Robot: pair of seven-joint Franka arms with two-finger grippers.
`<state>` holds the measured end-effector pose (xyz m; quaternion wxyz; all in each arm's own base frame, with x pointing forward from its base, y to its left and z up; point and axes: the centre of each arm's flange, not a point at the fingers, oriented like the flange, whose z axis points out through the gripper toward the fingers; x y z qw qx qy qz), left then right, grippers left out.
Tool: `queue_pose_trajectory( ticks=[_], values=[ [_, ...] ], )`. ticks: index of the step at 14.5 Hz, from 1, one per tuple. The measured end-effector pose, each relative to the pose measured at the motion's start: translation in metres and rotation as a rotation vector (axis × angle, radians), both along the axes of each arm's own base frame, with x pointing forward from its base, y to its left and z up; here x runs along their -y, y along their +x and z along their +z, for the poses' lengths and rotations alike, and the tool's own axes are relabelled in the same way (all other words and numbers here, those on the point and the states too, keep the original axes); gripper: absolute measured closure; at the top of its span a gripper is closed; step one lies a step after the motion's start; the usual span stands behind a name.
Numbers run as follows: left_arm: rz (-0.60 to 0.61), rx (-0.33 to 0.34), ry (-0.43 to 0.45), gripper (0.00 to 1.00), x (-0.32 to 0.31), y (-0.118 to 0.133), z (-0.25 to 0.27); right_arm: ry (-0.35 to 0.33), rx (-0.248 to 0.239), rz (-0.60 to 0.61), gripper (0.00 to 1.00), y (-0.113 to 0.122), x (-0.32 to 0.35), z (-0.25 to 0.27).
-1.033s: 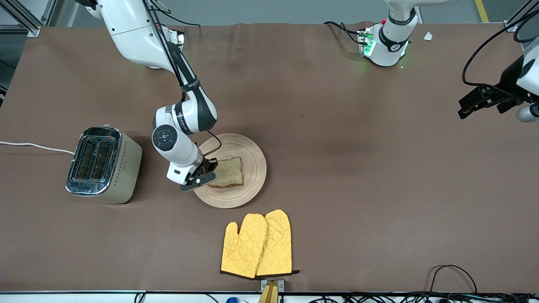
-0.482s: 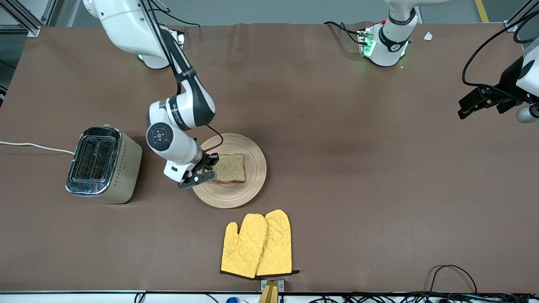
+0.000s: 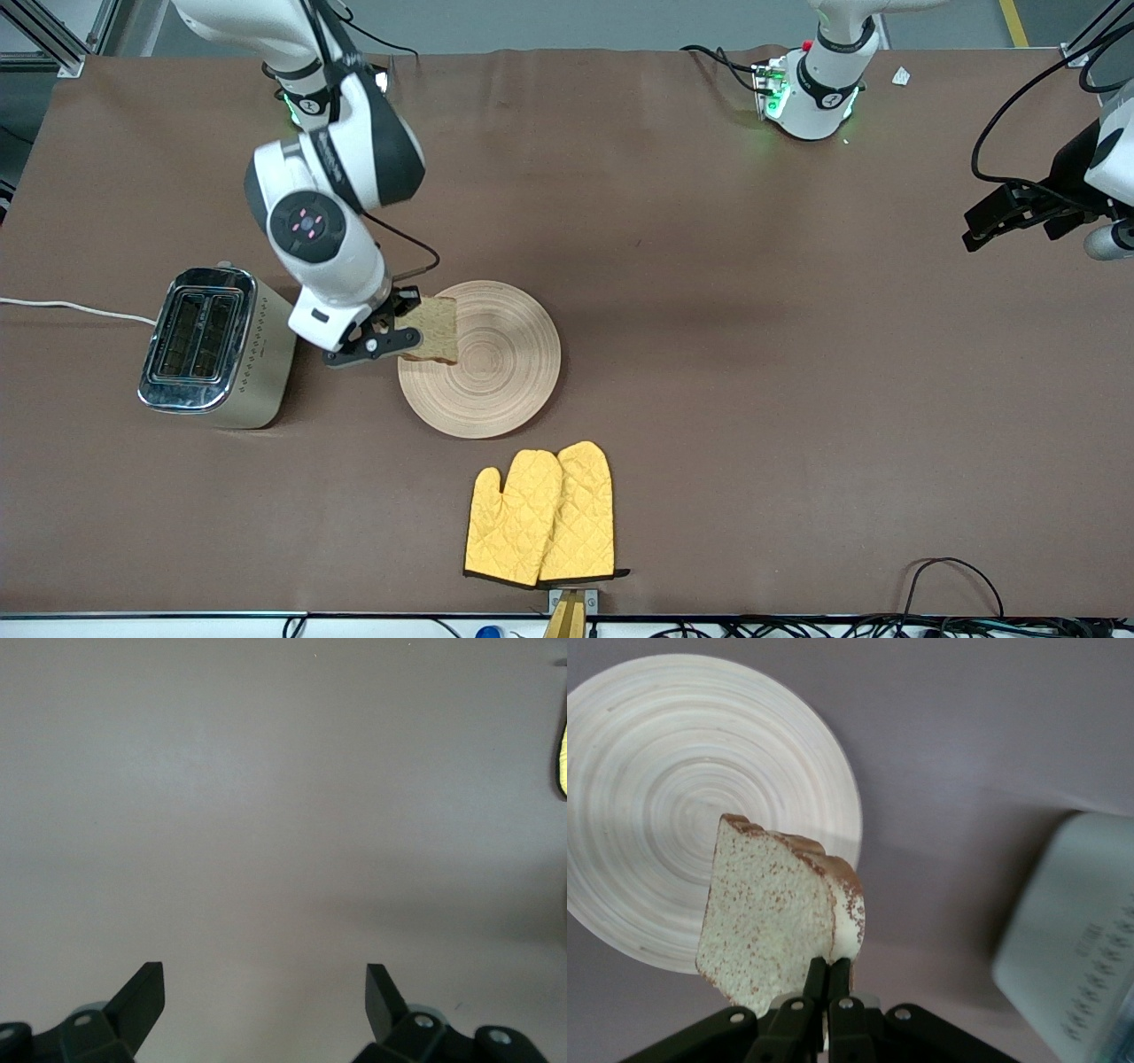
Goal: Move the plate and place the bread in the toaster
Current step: 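Lift the bread with the right gripper and carry it above the toaster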
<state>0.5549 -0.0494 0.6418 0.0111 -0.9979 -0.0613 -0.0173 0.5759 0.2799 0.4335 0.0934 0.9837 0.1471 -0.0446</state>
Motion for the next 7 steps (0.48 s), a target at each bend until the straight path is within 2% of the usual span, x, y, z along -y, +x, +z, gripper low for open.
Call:
queue_pose_trajectory(
  ticks=[3, 7],
  values=[
    [0.000, -0.008, 0.001, 0.00, 0.000, -0.001, -0.001, -0.145, 0.047, 0.057, 0.96, -0.005, -0.010, 0.042],
    [-0.003, -0.019, 0.001, 0.00, 0.002, 0.002, -0.006, -0.368, 0.037, 0.135, 0.96, 0.008, 0.034, 0.081]
  ],
)
